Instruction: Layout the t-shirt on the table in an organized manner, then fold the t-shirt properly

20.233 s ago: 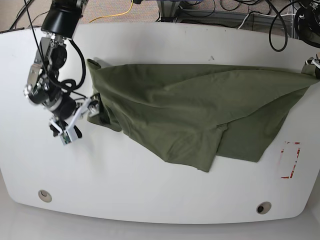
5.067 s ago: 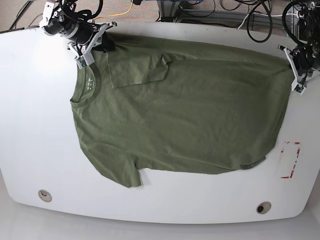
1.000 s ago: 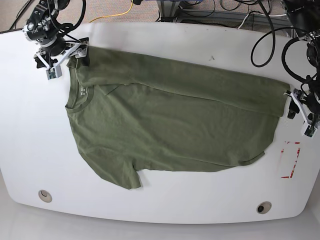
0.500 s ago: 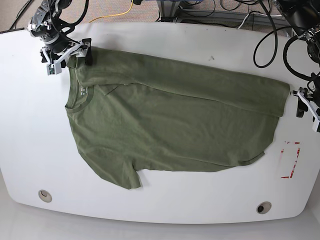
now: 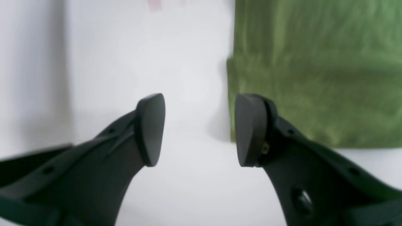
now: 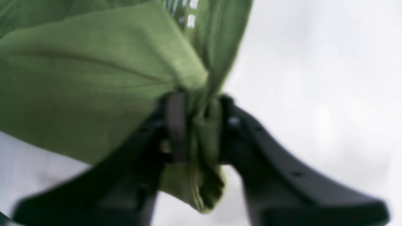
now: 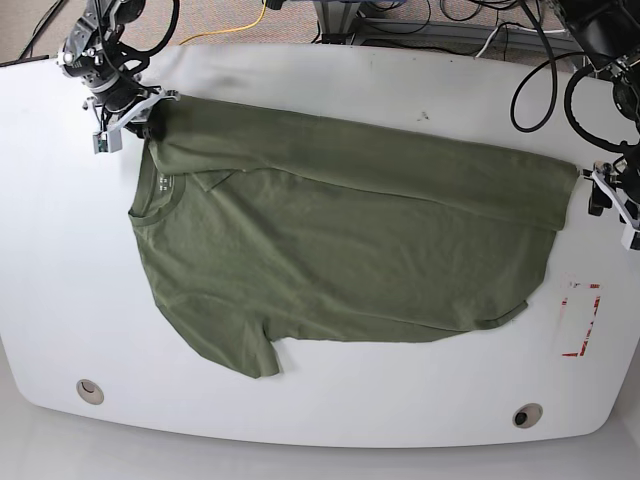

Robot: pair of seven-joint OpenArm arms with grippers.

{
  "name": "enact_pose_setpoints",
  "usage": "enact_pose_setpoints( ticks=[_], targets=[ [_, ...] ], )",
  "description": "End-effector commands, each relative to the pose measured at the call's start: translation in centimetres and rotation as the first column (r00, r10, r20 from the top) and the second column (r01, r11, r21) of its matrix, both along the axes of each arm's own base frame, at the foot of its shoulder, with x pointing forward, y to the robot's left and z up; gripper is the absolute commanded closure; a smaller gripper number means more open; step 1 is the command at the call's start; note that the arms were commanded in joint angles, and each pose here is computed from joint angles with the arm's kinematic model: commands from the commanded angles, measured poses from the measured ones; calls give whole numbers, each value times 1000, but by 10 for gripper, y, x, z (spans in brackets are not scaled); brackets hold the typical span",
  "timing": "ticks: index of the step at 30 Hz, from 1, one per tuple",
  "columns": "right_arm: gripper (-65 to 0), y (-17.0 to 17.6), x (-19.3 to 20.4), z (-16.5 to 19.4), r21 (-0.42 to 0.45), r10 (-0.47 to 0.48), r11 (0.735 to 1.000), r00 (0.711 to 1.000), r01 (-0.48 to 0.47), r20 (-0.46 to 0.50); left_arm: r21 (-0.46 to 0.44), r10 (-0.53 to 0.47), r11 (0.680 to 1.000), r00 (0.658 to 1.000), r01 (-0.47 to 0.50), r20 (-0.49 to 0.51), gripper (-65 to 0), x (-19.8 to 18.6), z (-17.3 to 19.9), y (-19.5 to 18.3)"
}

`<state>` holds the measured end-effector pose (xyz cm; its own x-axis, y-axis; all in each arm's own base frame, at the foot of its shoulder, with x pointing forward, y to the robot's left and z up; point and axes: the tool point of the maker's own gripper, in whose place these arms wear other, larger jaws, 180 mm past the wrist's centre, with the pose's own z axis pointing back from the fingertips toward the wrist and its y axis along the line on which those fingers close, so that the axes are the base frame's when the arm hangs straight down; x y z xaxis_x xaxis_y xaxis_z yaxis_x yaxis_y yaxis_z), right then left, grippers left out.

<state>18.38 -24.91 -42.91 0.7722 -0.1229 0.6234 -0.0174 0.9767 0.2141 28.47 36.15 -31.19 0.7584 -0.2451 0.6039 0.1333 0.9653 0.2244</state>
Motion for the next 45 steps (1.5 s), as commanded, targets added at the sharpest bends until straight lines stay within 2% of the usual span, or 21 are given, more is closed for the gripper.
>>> enact_pose_setpoints(
  ticks=[1, 7, 13, 19, 29, 36, 39, 41, 45],
  targets=[
    [-14, -1, -15, -10, -23, 20, 1000, 997, -21, -80, 3, 0, 1000, 999, 0, 34, -336, 7, 9, 6],
    [-3, -1, -15, -9, -23, 20, 999, 997, -22, -79, -48, 25, 999, 999, -26, -24, -336, -1, -15, 9],
    [-2, -1, -15, -10, -23, 20, 999, 996, -22, -82, -100, 38, 994, 999, -42, -36, -337, -4, -33, 9],
    [-2, -1, -15, -10, -24, 22, 999, 996, -24, -81, -157, 0, 987, 998, -10, -66, -337, -2, -59, -7],
    [-2, 0, -15, -9, -19, 21, 1000, 997, -23, -77, -198, -45, 980, 990, 18, -135, -337, -6, -86, -24],
    [-2, -1, -15, -8, -19, 22, 1000, 997, -23, -76, -228, -37, 974, 986, 0, -161, -333, -11, -100, -25],
    [-2, -1, -15, -8, -19, 22, 1000, 997, -23, -76, -212, -45, 977, 982, 5, -186, -331, -14, -106, -26],
    [-2, -1, -15, -8, -19, 22, 1000, 997, -23, -76, -201, -50, 980, 979, 10, -196, -307, -16, -107, -25],
    [-2, -2, -14, -8, -23, 23, 999, 997, -25, -75, -194, -49, 981, 977, 8, -206, -119, -19, -109, -24]
  ],
)
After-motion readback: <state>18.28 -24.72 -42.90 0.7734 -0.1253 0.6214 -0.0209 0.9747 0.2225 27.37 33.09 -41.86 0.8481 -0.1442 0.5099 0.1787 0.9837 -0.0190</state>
